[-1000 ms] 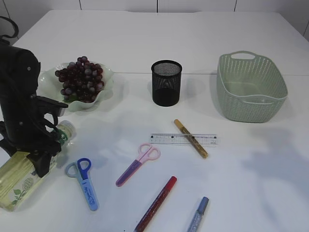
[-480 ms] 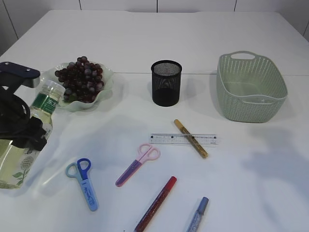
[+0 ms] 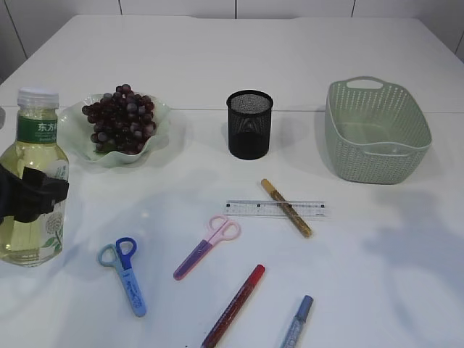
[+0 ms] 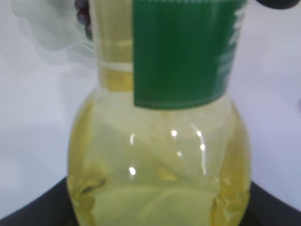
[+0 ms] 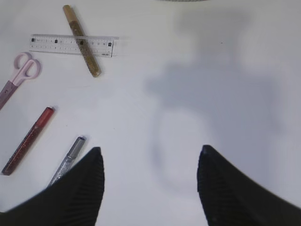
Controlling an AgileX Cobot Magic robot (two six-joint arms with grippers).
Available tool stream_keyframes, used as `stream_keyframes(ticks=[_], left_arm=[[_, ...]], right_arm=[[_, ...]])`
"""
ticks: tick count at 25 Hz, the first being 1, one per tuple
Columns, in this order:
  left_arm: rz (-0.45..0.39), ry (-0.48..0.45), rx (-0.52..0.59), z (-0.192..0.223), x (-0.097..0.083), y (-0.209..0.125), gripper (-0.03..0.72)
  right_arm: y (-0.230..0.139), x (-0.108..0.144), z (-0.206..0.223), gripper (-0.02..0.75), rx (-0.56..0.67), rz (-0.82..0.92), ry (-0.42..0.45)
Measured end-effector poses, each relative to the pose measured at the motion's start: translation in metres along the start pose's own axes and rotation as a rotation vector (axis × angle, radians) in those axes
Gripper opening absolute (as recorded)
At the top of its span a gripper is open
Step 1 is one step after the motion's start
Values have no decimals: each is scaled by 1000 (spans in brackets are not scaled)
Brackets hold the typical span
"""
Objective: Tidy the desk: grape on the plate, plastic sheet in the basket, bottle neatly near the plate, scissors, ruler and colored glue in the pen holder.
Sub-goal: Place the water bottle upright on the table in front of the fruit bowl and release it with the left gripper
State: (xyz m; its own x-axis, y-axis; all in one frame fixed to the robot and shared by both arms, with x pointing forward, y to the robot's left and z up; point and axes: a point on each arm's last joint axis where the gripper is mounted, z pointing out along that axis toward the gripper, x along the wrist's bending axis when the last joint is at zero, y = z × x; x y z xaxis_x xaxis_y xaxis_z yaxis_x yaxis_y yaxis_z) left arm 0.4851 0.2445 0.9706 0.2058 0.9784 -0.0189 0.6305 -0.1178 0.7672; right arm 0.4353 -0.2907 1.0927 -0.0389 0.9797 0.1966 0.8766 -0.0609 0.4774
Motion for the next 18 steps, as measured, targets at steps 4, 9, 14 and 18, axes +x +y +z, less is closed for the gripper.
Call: stream_keyframes(ticks=[4, 9, 14, 18], left_arm=[[-24, 16, -149, -1, 2, -7, 447], [-66, -19, -361, -4, 0, 6, 447], [-27, -95, -468, 10, -7, 8, 447], [25, -145, -487, 23, -12, 3, 447]], right_arm=[[0, 0, 0, 490, 1, 0, 0], [0, 0, 0, 490, 5, 0, 1], [-1, 0, 0, 490, 9, 0, 1], [-1, 0, 0, 490, 11, 0, 1]])
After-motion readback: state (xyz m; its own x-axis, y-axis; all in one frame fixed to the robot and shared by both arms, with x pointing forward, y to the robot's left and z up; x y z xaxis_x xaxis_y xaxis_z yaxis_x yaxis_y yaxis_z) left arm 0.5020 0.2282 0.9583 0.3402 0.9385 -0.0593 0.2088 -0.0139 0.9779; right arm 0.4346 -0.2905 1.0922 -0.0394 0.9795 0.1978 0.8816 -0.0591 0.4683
